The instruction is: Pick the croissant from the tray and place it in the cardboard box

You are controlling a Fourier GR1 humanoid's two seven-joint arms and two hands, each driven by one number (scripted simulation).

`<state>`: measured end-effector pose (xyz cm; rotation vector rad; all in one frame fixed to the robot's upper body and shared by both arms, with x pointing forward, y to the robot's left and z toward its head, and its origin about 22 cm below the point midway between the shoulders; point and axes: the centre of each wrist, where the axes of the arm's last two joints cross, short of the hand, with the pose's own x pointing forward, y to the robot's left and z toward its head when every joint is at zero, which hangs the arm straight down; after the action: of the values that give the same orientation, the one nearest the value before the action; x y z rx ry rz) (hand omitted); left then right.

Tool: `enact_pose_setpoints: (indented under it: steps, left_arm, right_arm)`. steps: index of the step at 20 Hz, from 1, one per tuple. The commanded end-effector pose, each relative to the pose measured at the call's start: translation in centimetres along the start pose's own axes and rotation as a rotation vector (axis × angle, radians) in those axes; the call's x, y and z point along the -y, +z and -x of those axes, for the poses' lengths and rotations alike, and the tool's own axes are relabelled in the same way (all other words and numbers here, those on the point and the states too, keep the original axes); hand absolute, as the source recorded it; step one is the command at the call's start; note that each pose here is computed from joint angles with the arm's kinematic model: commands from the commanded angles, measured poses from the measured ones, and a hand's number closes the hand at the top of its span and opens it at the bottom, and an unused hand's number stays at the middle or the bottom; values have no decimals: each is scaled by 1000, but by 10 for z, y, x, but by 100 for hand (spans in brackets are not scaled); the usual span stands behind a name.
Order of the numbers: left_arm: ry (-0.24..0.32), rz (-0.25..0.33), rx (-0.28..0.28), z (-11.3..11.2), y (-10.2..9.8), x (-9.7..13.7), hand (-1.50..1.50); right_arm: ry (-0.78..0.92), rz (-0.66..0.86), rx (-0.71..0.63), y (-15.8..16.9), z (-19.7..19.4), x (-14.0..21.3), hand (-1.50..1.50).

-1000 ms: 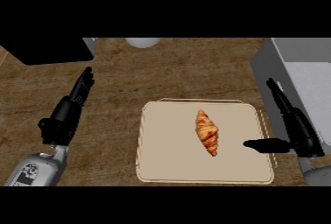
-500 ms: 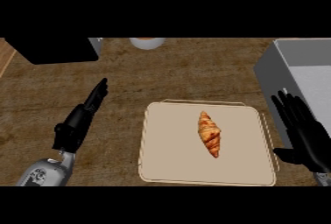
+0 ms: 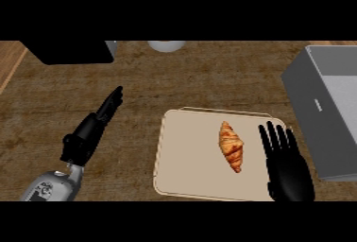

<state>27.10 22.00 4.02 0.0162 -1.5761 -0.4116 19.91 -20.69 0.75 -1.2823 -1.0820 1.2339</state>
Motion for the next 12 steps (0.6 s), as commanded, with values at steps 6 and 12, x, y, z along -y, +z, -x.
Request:
enact_pose_setpoints:
  steps: [6, 12]
  left_arm:
    - [13, 50, 16, 0, -7, 18, 0]
    - [1, 61, 35, -10, -10, 8, 0]
  right_arm:
    - [48, -31, -206, 31, -142, 53, -150]
    - [76, -70, -255, 16, -170, 44, -150]
